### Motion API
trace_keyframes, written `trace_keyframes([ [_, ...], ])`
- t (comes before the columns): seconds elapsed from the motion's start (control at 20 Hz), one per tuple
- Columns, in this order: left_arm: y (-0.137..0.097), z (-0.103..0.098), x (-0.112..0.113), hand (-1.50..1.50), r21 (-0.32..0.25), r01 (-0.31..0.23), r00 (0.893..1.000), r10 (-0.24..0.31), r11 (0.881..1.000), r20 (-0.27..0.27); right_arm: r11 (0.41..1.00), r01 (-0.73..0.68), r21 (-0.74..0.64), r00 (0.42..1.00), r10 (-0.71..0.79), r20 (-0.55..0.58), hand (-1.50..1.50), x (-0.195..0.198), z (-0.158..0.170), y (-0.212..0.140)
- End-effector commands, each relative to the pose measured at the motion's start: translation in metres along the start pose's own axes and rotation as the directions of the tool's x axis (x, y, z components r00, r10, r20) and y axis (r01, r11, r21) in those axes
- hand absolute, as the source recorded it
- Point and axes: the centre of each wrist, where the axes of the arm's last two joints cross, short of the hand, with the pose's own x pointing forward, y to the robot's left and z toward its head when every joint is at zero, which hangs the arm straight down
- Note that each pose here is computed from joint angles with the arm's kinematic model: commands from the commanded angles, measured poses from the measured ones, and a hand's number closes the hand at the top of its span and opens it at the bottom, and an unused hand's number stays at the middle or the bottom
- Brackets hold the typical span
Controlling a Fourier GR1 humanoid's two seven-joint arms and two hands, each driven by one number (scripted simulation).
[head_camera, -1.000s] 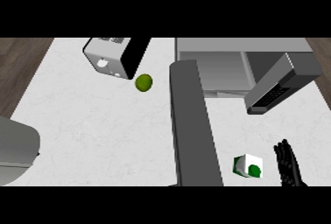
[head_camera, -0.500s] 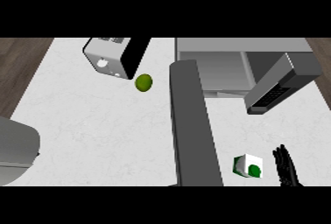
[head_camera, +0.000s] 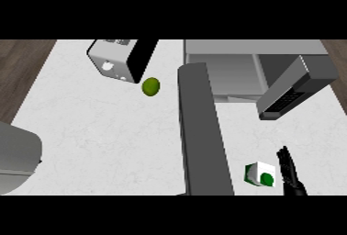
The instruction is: Pick up the milk, place it into the microwave and close the microwave
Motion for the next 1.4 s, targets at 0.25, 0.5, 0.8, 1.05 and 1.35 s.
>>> trace_keyframes([
  [0.25, -0.001, -0.008, -0.004, -1.5, -0.002, -0.008, 1.0, 0.008, 1.0, 0.021, 0.999, -0.029, 0.034, 1.0, 0.029, 0.001, -1.5, -0.032, -0.009, -0.009],
  [0.5, -0.006, 0.01, 0.013, -1.5, 0.001, 0.005, 1.0, -0.005, 1.0, 0.013, 0.993, -0.016, 0.117, 0.997, 0.006, 0.083, 1.5, -0.028, -0.034, 0.015],
  [0.8, 0.008, 0.021, 0.019, -1.5, 0.003, -0.001, 1.0, 0.001, 1.0, 0.003, 0.998, -0.023, 0.059, 0.985, 0.013, 0.171, 1.5, -0.029, -0.035, 0.016],
  [1.05, 0.014, 0.014, 0.005, -1.5, -0.011, -0.001, 1.0, 0.001, 1.0, -0.008, 0.985, 0.045, 0.167, 0.974, -0.081, 0.213, 1.5, -0.031, -0.04, 0.026],
  [1.35, 0.019, 0.003, 0.009, -1.5, -0.012, -0.018, 1.0, 0.018, 1.0, 0.01, 0.983, 0.057, 0.173, 0.972, -0.094, 0.216, 1.5, -0.015, -0.13, 0.006],
])
